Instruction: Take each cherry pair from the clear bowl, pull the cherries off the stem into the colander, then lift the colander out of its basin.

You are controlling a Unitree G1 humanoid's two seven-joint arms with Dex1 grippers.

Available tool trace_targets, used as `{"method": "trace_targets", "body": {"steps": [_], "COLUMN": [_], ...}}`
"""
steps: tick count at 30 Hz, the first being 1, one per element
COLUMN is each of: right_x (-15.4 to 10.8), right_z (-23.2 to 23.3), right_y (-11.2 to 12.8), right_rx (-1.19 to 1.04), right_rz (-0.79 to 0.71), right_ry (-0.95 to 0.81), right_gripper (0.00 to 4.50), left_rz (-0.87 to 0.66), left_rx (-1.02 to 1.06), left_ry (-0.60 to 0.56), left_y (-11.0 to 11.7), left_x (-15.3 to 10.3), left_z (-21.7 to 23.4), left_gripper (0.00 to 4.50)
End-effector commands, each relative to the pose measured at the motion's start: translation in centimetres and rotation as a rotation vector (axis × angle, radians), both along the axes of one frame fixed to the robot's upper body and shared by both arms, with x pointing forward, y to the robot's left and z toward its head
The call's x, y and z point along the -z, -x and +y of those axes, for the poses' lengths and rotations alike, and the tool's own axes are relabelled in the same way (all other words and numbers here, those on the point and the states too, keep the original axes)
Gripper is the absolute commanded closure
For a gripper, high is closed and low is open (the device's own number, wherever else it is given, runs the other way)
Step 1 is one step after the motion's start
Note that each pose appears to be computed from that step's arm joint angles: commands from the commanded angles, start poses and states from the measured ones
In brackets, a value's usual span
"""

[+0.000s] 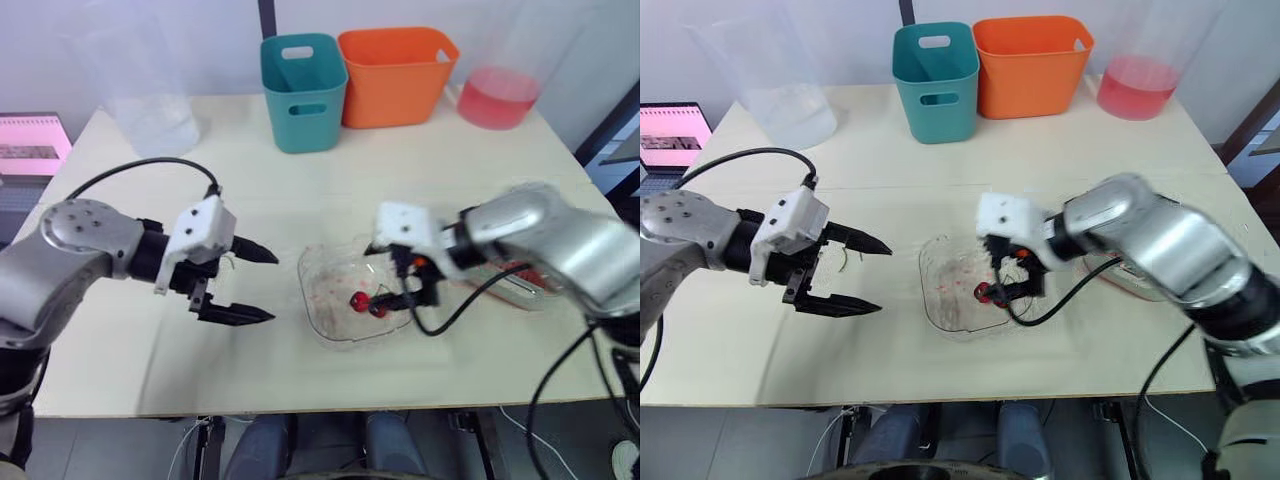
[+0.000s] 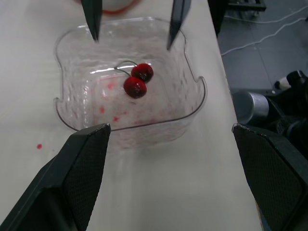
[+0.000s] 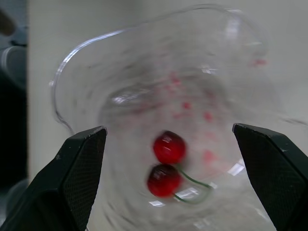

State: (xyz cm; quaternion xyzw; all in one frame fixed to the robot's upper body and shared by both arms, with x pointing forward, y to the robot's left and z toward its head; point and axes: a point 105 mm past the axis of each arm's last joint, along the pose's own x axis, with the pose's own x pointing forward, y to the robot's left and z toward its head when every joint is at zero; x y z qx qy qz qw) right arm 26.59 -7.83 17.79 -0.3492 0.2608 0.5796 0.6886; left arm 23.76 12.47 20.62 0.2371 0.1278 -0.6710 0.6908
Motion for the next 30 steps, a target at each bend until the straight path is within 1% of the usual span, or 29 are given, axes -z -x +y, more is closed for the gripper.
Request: {"method": "trace_targets", "body": {"steps": [1, 6, 14, 16, 17, 18, 21, 23, 24, 27, 30], "right_x": [0.1, 1.9, 3.0, 3.3, 3.6, 3.8, 4.5, 4.7, 4.6, 4.0, 2.8], "right_z": [0.7, 0.3, 0.4, 0.6, 0.7, 0.7, 0.7, 0.8, 0.9, 1.2, 1.9], "right_y": [-0.8, -2.0, -2.6, -2.6, -2.6, -2.6, -2.7, -2.9, -3.0, -3.3, -3.4], "right_rx": [-0.011, -0.024, -0.08, -0.094, -0.099, -0.102, -0.11, -0.113, -0.114, -0.116, -0.126], "right_rz": [-0.056, -0.07, -0.062, -0.055, -0.052, -0.05, -0.05, -0.061, -0.068, -0.088, -0.107], "right_ry": [0.055, 0.158, 0.23, 0.241, 0.246, 0.251, 0.269, 0.276, 0.274, 0.258, 0.211], "right_gripper": [0.02, 0.02, 0.02, 0.58, 0.91, 1.35, 2.91, 4.1, 4.46, 4.46, 4.46], "left_rz": [-0.037, -0.036, -0.051, -0.057, -0.06, -0.062, -0.07, -0.074, -0.076, -0.079, -0.082], "left_rx": [0.014, 0.009, -0.002, -0.004, -0.005, -0.006, -0.011, -0.013, -0.015, -0.022, -0.029], "left_ry": [-0.006, 0.001, 0.023, 0.033, 0.036, 0.039, 0.044, 0.055, 0.061, 0.069, 0.066], "left_y": [0.3, 0.6, 0.6, 0.5, 0.5, 0.5, 0.4, 0.3, 0.2, 0.1, 0.0], "left_x": [0.0, 0.3, -0.2, -0.4, -0.4, -0.4, -0.5, -0.7, -0.8, -1.0, -0.9], "left_z": [-0.3, -0.6, -0.9, -1.1, -1.1, -1.2, -1.3, -1.3, -1.4, -1.3, -1.1], "left_gripper": [0.21, 0.21, 0.21, 0.0, 0.0, 0.0, 0.0, 0.0, 0.0, 0.0, 0.0]}}
